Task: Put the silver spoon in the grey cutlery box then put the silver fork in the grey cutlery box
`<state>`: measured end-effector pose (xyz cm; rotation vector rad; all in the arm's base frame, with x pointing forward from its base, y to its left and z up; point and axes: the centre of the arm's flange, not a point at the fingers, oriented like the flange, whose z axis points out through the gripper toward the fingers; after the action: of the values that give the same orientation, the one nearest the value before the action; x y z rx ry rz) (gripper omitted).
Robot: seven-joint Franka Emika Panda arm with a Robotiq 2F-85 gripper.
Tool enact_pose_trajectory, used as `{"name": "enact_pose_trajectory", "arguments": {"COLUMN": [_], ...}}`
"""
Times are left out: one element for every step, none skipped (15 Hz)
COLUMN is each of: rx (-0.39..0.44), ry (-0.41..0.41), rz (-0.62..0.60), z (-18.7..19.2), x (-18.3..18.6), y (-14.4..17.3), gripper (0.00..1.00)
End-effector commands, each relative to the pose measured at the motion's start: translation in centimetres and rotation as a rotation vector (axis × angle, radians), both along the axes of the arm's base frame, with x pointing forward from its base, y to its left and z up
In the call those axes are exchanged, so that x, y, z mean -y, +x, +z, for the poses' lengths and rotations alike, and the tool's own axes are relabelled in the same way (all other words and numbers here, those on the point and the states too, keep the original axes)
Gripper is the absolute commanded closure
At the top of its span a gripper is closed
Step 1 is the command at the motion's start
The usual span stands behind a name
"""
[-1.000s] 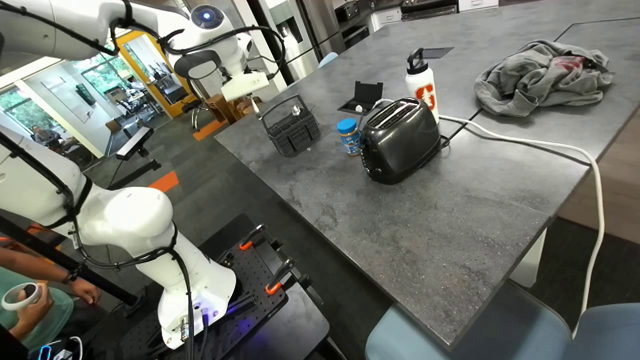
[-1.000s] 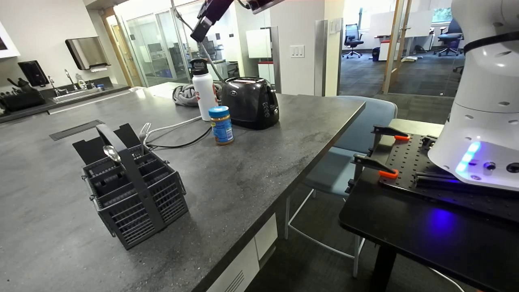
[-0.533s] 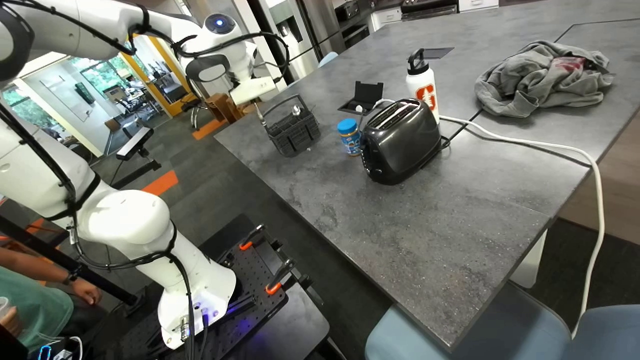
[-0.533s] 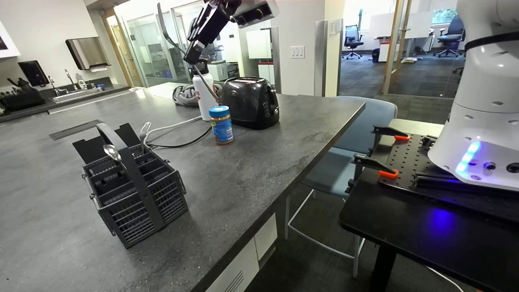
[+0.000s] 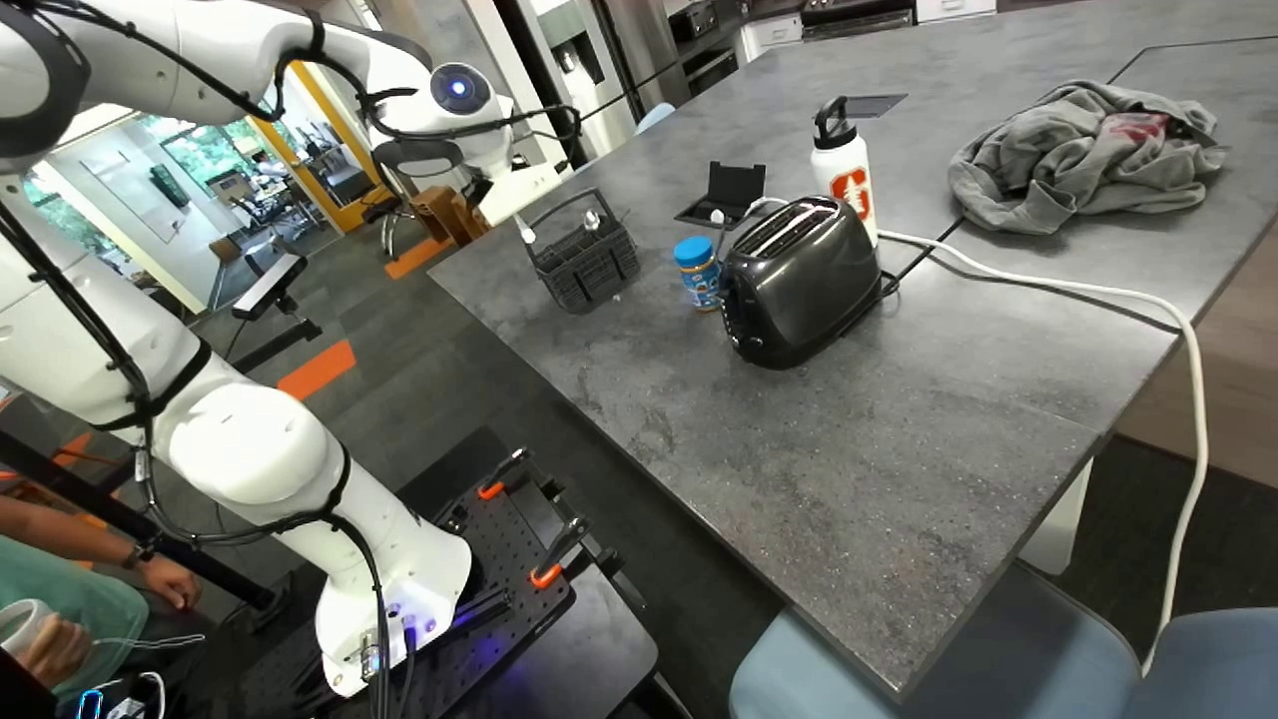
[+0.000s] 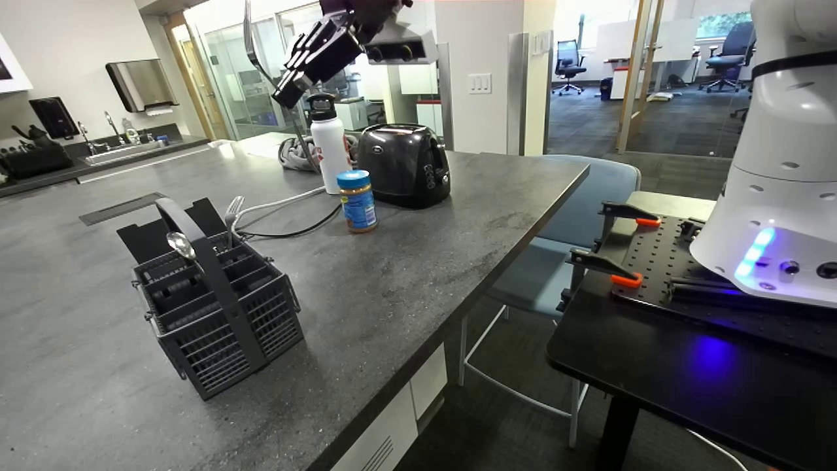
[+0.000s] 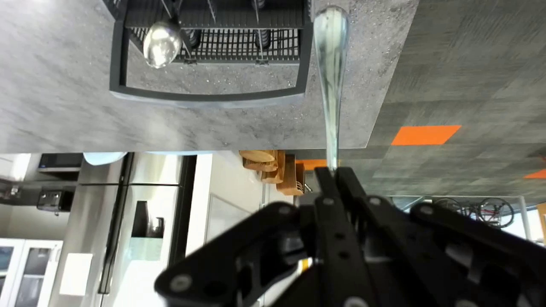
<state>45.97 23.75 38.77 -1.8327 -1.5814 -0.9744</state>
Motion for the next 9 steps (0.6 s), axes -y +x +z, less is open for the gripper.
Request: {"name": "enact_pose_trajectory", "arguments": {"rx": [0.086, 0.096, 0.099, 0.100, 0.100, 0.102, 0.104, 0.109, 0.109], "ry": [0.034, 0.046, 0.055, 0.063, 0.077, 0.085, 0.091, 0.091, 0.095], "rz": [0.016, 0.021, 0.025, 0.027, 0.031, 0.031, 0.028, 0.021, 0.018], "z": [-2.8, -3.4, -4.1, -4.8, -5.3, -5.8, -6.3, -6.6, -7.0], "x": [-0.8, -1.1, -1.4, -1.8, -2.2, -2.5, -2.8, -3.1, -3.4], "y": [1.3, 1.4, 1.7, 1.9, 2.0, 2.2, 2.5, 2.8, 3.2], "gripper": [0.98, 0.98, 0.98, 0.98, 0.98, 0.98, 0.98, 0.98, 0.98]}}
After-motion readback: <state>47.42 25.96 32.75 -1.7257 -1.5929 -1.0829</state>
